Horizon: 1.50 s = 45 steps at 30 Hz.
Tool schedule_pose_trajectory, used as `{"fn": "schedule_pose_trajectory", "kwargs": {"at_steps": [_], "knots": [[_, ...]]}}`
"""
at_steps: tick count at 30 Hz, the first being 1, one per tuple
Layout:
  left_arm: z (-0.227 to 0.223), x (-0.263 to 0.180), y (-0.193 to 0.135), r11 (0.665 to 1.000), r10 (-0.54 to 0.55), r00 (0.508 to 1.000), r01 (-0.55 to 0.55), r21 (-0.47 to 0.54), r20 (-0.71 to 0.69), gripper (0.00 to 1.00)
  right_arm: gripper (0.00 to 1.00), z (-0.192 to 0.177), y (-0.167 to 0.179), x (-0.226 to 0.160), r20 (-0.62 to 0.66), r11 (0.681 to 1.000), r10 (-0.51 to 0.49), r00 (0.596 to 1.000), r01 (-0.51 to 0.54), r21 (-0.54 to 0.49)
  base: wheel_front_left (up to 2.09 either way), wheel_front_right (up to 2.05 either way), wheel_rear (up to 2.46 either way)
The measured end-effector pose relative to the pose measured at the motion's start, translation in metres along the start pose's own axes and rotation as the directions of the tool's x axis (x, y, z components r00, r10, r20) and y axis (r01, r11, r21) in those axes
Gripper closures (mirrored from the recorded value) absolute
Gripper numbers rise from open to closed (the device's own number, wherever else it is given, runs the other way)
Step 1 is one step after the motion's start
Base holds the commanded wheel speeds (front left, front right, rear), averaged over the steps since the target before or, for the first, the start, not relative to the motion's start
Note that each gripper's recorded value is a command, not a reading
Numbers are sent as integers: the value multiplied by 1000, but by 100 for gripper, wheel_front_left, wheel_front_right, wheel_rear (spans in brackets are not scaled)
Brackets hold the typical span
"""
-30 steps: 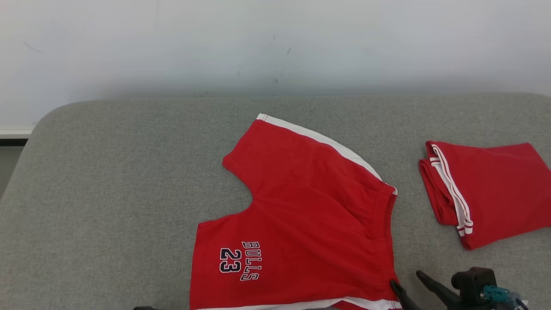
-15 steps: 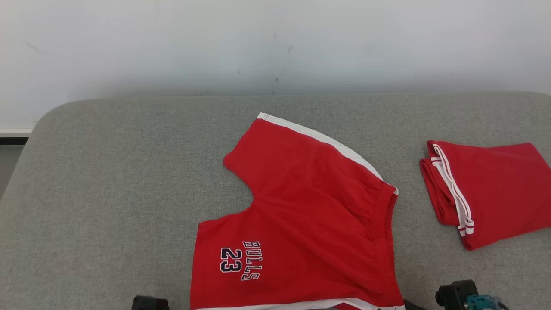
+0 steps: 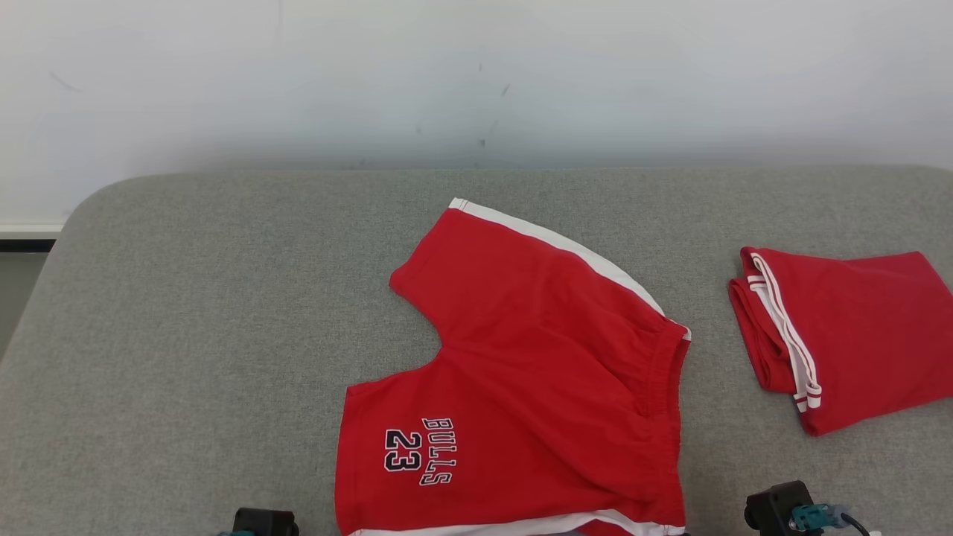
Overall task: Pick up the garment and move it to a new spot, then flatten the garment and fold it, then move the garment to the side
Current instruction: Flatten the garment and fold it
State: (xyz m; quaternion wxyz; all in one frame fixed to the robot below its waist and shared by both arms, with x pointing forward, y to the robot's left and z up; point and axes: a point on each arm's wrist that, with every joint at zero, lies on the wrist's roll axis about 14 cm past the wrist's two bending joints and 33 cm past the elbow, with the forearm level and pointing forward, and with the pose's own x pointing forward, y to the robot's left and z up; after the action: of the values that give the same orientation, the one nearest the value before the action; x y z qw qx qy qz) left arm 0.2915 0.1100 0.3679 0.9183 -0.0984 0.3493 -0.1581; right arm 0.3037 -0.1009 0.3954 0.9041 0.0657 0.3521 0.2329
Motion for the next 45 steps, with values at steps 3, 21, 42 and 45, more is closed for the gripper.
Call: {"fn": "schedule_pose_trajectory", "kwargs": {"at_steps": [3,21,42,45], "knots": [[0,0,2,1000,3,1000,-3,4,3,100,100,0,0,0,-1,1000,0,1000,0,1,0,0,0],[43,-19,41,992,89,982,-102,74,167,100,96,34,3,-10,143,997,36,989,-45,66,0,0,0],[38,-15,27,996,58,985,-68,59,161,100,0,12,34,16,3,985,122,993,-121,-126,0,0,0],[36,-16,29,996,68,985,-77,51,160,100,100,9,41,21,-11,980,143,990,-144,-135,0,0,0]]}}
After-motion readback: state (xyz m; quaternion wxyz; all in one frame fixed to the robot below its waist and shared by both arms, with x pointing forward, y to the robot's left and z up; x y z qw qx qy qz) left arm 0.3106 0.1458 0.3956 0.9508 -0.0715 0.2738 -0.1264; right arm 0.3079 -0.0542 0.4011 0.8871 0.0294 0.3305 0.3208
